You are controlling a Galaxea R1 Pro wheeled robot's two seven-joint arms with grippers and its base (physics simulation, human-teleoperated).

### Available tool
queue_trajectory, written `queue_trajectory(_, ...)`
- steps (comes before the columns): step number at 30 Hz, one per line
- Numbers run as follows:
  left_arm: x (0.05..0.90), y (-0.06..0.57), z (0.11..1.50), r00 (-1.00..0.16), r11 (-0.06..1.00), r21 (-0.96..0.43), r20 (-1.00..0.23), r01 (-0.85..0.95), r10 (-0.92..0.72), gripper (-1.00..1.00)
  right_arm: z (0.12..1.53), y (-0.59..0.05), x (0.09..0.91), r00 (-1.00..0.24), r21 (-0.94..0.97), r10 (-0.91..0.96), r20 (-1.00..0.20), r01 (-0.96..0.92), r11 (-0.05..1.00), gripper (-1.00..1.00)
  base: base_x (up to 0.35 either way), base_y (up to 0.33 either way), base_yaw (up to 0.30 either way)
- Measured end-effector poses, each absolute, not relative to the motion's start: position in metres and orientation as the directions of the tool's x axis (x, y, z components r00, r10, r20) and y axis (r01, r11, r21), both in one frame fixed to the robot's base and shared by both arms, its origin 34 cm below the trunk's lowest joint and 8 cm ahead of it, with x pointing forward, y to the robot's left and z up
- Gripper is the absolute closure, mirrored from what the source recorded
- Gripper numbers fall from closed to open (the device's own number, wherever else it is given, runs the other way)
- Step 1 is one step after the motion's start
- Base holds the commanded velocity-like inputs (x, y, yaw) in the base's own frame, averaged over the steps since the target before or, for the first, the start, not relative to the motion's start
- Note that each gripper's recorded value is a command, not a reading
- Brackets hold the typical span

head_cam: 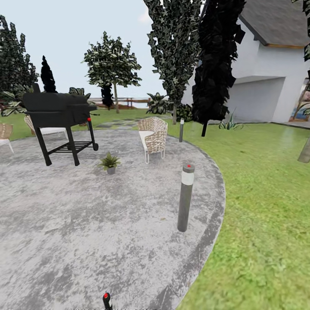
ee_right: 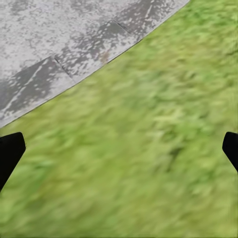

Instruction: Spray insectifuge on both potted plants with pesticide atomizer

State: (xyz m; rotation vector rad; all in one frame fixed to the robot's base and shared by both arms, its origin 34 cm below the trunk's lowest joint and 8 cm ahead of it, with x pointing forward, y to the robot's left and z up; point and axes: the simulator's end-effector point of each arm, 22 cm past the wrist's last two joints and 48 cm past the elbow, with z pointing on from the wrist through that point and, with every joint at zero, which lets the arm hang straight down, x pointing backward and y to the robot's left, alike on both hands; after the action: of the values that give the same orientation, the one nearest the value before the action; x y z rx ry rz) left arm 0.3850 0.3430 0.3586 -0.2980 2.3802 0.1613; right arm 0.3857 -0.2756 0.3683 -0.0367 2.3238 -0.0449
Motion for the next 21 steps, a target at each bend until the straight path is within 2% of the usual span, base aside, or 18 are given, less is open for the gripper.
queue_trajectory(21, 0.376, 0.342, 0.34, -0.728, 0.965, 0.037, -0.664, -0.258, -0.169, -1.0, 0.35, -0.276, 0.376, -0.701, -0.044, -0.041, -0.712, -0.014, 0.999, -1.0, 0.0, 0.0, 0.182)
